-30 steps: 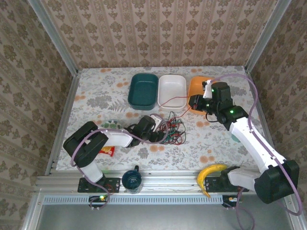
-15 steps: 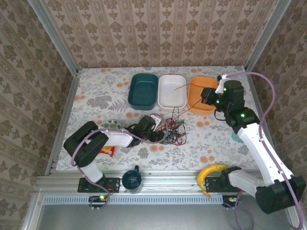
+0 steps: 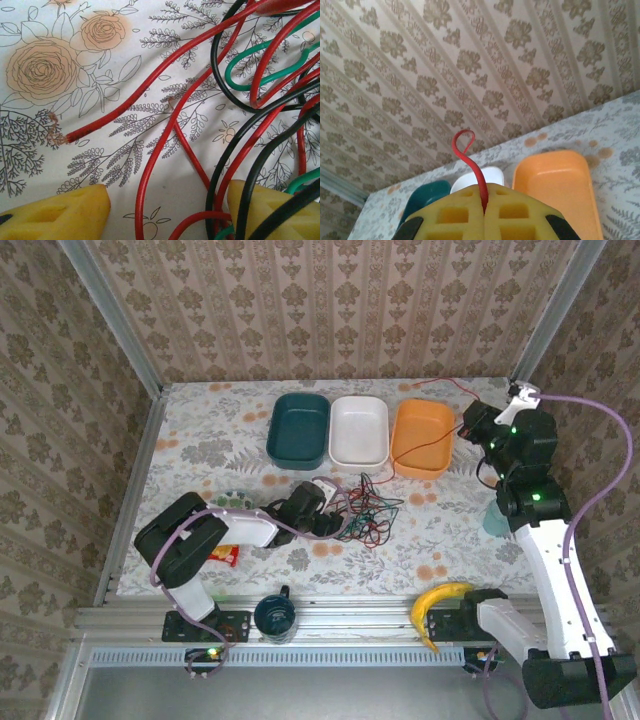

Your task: Untangle the cables

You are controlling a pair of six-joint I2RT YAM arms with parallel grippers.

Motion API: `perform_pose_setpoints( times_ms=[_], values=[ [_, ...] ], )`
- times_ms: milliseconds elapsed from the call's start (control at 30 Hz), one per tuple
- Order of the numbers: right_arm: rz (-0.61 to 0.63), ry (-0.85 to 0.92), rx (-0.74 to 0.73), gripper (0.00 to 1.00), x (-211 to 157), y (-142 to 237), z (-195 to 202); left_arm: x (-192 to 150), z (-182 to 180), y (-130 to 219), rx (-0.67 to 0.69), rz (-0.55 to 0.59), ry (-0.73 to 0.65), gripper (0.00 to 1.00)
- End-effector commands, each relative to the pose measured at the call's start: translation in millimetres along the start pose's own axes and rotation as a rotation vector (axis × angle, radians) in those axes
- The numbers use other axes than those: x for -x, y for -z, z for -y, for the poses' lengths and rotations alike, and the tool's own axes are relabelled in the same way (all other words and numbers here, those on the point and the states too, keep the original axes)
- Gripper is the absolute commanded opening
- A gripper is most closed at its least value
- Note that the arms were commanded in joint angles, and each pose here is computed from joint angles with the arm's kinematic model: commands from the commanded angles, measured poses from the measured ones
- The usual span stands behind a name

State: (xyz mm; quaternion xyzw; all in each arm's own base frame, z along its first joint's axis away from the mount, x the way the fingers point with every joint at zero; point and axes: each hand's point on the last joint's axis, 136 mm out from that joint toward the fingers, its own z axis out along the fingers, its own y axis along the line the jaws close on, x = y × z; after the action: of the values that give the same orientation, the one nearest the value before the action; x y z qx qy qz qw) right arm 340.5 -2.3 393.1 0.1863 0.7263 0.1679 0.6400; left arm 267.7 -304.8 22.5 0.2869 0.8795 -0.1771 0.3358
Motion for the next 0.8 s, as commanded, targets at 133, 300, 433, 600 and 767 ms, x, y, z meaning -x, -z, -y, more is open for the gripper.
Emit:
perform_pose_setpoints(
  times_ms=[133, 300, 433, 600, 767],
  values=[
    [0.238, -0.002, 0.029, 0.00, 84.5, 17.3, -13.3, -68.0, -35.3, -3.8, 0.143, -0.197, 0.012, 0.75],
    [0.331, -0.009, 0.058, 0.00, 112.5, 27.4, -20.2, -70.9, -38.4, -3.1, 0.156, -0.198, 0.021, 0.77],
    [0.359, -0.012, 0.121, 0.00, 121.7, 25.8, -31.5, -74.2, -39.3, -3.5, 0.161, -0.204, 0.024, 0.77],
    [0.283, -0.014, 0.204, 0.00, 117.3, 6.8, -47.0, -72.4, -39.1, -3.5, 0.161, -0.198, 0.030, 0.78],
    [0.236, -0.034, 0.159, 0.00, 103.3, -15.6, -33.0, -65.0, -36.8, -3.3, 0.152, -0.181, 0.032, 0.78]
  ],
)
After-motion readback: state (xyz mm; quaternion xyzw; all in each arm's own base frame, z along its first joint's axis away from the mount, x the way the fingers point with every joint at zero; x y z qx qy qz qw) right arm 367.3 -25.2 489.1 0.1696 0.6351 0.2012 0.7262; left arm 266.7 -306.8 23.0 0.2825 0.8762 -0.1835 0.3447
